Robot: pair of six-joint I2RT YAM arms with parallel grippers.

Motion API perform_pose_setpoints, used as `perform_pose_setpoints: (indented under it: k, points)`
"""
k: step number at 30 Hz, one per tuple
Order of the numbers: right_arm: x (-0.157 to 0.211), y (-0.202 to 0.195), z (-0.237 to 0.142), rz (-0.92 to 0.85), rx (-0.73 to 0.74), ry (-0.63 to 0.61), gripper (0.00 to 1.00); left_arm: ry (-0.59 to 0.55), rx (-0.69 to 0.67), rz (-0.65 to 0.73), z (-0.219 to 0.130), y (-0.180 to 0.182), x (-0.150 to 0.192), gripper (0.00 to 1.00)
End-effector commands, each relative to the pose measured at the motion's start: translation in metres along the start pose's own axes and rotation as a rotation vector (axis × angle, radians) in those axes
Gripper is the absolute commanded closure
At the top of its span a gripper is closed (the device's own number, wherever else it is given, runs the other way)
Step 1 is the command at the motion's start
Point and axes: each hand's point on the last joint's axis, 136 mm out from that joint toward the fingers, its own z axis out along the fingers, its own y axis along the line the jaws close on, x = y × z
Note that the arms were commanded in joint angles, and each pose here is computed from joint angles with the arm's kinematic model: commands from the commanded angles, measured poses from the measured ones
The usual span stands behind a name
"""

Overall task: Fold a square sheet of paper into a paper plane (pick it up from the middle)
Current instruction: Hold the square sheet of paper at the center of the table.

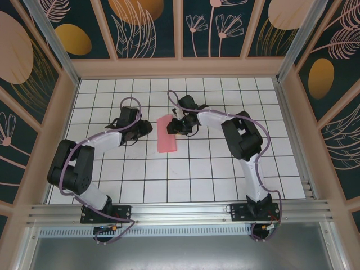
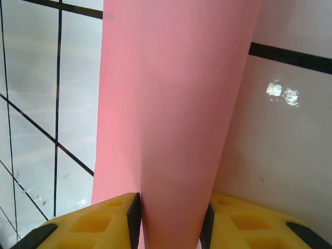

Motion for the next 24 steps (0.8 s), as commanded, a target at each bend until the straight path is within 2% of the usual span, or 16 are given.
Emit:
perform_pose_setpoints:
  k: [1, 5, 12, 24]
  points:
    - [0.022, -0.032, 0.019, 0.011, 0.094, 0.084, 0.62, -0.044, 0.088, 0.013, -0.003, -0.018, -0.011, 0.63]
    - [0.032, -0.039, 0.025, -0.005, 0.108, 0.135, 0.62, -0.105, 0.153, 0.001, -0.004, -0.025, -0.016, 0.60]
    - [0.040, -0.056, 0.030, -0.025, 0.174, 0.179, 0.62, -0.198, 0.176, 0.003, -0.007, -0.022, -0.024, 0.56]
    - [0.044, -0.079, 0.037, -0.048, 0.272, 0.227, 0.61, -0.179, 0.186, 0.029, 0.012, -0.021, -0.022, 0.53]
